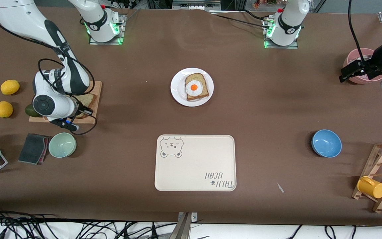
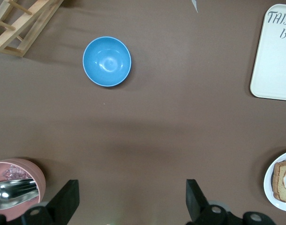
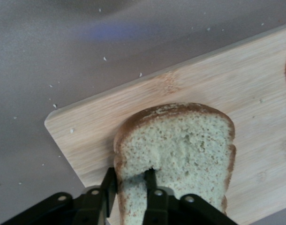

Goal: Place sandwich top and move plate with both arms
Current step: 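Lift the bread slice with the right gripper and carry it over the egg toast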

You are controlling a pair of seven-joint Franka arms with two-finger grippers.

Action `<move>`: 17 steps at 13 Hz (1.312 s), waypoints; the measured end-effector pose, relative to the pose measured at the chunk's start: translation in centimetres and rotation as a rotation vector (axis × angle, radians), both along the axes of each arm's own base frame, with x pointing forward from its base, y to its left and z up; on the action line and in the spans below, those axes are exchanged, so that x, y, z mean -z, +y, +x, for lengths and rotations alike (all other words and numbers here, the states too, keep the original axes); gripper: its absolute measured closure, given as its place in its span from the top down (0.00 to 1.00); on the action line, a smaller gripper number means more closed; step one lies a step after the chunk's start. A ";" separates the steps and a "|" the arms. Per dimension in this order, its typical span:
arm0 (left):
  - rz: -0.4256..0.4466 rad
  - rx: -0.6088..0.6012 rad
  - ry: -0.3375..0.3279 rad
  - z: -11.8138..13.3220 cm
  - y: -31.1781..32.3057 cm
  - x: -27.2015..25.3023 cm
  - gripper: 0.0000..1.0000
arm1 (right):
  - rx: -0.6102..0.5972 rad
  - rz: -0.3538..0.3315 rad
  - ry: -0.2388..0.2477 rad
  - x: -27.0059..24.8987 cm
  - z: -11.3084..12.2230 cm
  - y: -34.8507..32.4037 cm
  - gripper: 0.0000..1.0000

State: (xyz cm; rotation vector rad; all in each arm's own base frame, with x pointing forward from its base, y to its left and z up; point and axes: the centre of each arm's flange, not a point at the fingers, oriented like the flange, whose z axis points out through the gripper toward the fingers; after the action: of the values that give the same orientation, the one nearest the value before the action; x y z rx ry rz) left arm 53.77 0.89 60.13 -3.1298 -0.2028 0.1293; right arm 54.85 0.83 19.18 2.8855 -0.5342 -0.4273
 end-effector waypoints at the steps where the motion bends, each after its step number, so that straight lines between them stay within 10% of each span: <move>1: 0.000 0.000 0.000 0.0 0.0 0.0 1.00 | 0.000 -0.001 0.001 0.0 0.0 0.0 0.15; 11: 0.000 -0.007 0.001 0.0 0.3 0.1 1.00 | -0.059 -0.019 0.098 -6.1 2.1 4.3 0.08; 17: 0.000 -0.009 0.002 0.0 0.5 0.1 1.00 | -0.252 0.036 0.058 -14.4 3.7 19.2 0.08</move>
State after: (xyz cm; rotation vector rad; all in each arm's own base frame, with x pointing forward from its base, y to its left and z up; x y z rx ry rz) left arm 53.82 1.34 60.02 -3.1290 -0.2172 0.1326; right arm 58.52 20.01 33.60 2.9119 -0.1509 -0.4820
